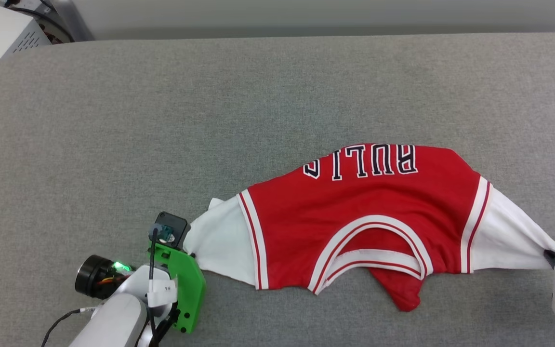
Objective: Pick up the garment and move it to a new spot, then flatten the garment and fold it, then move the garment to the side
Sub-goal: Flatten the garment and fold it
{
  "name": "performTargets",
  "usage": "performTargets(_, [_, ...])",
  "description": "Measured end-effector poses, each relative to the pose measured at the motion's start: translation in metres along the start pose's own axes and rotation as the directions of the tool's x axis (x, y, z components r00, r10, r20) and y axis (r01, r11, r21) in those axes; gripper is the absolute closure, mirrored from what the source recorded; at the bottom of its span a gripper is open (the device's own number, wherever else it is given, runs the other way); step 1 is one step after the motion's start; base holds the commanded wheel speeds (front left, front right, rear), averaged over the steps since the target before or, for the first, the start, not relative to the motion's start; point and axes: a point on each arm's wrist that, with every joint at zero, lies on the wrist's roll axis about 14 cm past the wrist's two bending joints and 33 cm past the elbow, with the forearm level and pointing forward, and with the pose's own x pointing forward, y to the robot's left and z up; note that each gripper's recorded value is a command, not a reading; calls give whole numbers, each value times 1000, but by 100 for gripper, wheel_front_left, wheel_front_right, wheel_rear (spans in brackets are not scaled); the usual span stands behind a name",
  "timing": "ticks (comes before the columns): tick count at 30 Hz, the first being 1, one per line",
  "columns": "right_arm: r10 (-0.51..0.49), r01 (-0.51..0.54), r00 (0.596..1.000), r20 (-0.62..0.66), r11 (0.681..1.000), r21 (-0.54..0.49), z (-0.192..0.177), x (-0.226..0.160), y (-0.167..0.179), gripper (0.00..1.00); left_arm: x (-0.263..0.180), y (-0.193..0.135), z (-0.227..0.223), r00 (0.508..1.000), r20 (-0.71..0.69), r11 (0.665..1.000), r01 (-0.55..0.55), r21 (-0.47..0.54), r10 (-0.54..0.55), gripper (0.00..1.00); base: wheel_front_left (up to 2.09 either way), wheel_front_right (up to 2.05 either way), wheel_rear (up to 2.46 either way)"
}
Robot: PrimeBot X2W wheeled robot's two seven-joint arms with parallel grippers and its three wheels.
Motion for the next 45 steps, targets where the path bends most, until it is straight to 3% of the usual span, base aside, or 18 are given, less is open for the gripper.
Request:
performTargets(8, [-4,7,992,129,1000,-26,27,-23,-8,100,-36,3,31,984,178,999,-14,-49,23,100,0,0,0])
performTargets(15, [-8,11,943,332,1000,-7,83,-67,-21,100,-107,21,109,876,477,997,-61,-41,73,100,0,0,0])
performTargets(18, [5,-5,899,437,1000,0,115,-93,-23,100,-144,24,144,803,590,996,-86,-20,81,100,0,0,0])
performTargets(23, [13,-26,790,613,1000,12,172,-142,-27,100,-214,34,208,613,784,987,-163,2,100,100,0,0,0])
performTargets(27, [-5,14,717,697,1000,-8,204,-176,-37,100,-244,34,234,529,843,980,-197,17,92,100,0,0,0])
performTargets(31, [8,17,671,741,1000,-26,227,-193,-36,100,-272,39,259,429,898,973,-230,8,94,100,0,0,0])
performTargets(37, [19,41,595,804,998,-53,267,-206,-31,100,-290,59,287,355,928,958,-288,-5,111,100,0,0,0])
performTargets(45, [-14,78,481,877,997,-27,331,-203,-36,100,-285,89,337,308,946,962,-272,-14,101,100,0,0,0])
